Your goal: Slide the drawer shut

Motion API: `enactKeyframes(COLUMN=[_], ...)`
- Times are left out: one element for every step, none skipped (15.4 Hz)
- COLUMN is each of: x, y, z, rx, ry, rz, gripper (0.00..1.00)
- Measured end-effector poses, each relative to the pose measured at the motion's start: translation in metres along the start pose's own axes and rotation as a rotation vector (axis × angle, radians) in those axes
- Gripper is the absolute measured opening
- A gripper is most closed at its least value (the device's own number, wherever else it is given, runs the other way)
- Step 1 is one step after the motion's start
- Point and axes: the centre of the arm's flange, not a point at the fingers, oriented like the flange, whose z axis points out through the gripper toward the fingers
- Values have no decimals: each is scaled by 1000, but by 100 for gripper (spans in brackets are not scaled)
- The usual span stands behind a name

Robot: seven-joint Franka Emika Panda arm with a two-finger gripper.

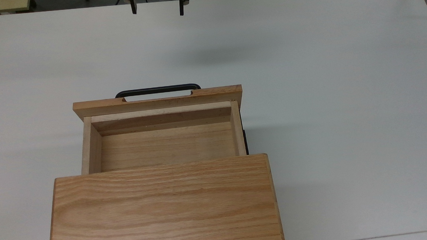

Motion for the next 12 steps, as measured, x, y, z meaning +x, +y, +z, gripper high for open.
enactKeyframes(x=[0,1,1,2,2,2,3,3,4,4,6,8], y=[-1,-2,-3,-3,-4,-4,-4,-4,-5,-6,-8,-9], z=[1,2,3,4,5,6,7,8,9,11,15,19], rx=[8,20,27,31,32,32,33,33,37,46,59,68], ry=[-2,-4,-7,-10,-12,-13,-15,-16,-19,-23,-30,-39], rz=[1,1,2,2,2,2,1,1,1,2,1,0], gripper=[100,99,96,96,91,79,67,55,44,36,25,14])
